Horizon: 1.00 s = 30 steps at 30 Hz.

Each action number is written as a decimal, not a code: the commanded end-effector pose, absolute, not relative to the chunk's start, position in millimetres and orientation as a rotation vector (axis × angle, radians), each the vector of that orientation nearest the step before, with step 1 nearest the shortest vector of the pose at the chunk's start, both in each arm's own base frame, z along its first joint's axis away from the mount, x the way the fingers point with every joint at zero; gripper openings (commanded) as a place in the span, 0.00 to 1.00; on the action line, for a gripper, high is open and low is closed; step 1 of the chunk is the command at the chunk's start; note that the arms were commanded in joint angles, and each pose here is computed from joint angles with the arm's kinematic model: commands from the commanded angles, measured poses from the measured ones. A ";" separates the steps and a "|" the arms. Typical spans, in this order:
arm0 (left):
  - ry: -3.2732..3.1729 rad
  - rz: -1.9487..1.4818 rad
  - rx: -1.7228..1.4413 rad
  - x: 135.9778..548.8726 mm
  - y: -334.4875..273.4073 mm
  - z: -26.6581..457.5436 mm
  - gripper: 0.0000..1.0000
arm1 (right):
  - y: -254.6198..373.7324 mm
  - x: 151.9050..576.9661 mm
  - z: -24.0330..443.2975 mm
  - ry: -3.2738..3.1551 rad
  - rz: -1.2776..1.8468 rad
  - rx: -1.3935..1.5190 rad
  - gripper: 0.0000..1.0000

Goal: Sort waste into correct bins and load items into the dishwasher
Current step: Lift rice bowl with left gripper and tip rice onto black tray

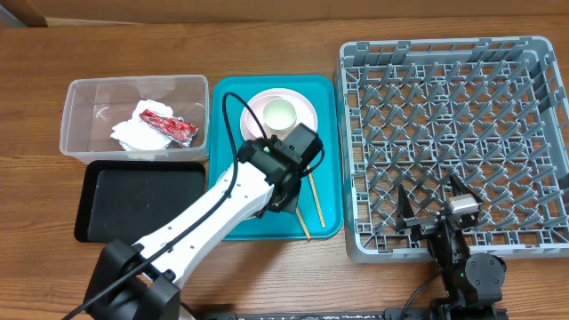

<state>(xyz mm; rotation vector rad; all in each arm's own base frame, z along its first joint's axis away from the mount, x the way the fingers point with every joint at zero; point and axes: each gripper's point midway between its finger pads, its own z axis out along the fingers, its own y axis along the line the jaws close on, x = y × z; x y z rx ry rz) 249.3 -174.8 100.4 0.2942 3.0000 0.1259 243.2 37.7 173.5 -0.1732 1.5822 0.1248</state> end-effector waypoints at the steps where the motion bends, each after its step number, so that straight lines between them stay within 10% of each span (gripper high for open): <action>1: 2.998 0.123 0.269 253.8 -164.8 133.9 0.04 | 37.6 243.3 171.4 1.579 0.124 -0.173 1.00; 30: 2.738 -0.941 -0.197 274.6 -19.0 197.5 0.04 | 37.5 243.3 171.4 1.579 0.124 -0.173 1.00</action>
